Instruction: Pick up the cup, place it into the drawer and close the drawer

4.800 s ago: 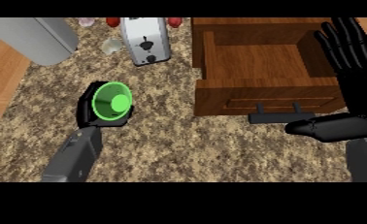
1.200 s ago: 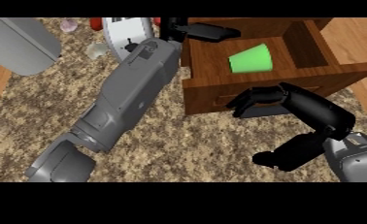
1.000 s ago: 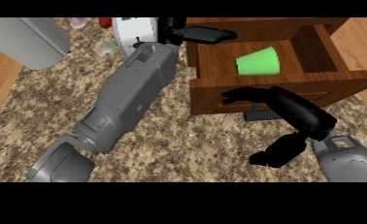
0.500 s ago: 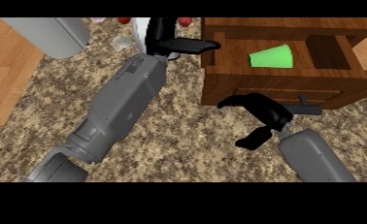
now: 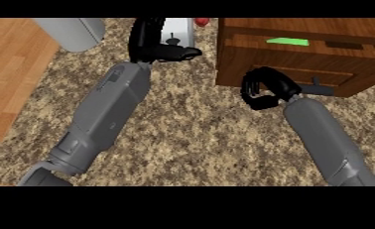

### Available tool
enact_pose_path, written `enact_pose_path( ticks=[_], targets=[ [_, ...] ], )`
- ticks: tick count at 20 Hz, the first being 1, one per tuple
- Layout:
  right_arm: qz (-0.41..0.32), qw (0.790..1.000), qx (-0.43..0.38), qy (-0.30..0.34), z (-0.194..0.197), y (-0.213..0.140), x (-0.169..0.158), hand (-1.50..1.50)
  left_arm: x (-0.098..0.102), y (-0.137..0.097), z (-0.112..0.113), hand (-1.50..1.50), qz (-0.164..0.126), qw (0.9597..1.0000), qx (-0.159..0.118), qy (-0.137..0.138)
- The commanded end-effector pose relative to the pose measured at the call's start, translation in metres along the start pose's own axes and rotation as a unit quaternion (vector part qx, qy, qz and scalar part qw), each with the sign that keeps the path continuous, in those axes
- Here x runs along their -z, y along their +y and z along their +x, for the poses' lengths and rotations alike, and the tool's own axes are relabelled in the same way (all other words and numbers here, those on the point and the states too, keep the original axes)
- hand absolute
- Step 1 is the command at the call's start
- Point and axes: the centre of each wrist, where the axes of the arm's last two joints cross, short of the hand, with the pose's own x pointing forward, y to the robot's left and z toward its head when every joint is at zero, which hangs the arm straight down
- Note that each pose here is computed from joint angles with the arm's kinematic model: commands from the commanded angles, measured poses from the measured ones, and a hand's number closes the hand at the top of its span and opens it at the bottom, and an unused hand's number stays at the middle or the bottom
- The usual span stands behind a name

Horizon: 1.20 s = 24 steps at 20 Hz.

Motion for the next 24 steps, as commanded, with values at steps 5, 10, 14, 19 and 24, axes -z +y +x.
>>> enact_pose_path(
  ticks=[5,10,14,19,24],
  targets=[
    [-0.122,0.992,0.025,-0.004,-0.002,-0.082,0.008,1.50,-0.008,0.030,0.008,-1.50,-0.012,0.9999,-0.005,0.002],
    [-0.151,0.987,0.045,0.019,-0.002,-0.112,-0.001,1.50,-0.013,0.040,0.010,-1.50,-0.027,0.9996,-0.005,0.004],
    [-0.161,0.986,0.052,0.008,-0.001,-0.132,-0.011,1.50,-0.017,0.039,0.008,-1.50,-0.042,0.9991,-0.006,0.003],
    [-0.167,0.984,0.066,-0.004,0.005,-0.143,-0.014,1.50,-0.024,0.041,0.002,-1.50,-0.041,0.9989,-0.020,0.011],
    [-0.164,0.983,0.078,-0.012,-0.001,-0.157,-0.030,1.50,-0.024,0.042,0.004,-1.50,-0.047,0.9984,-0.028,0.016]
  ],
)
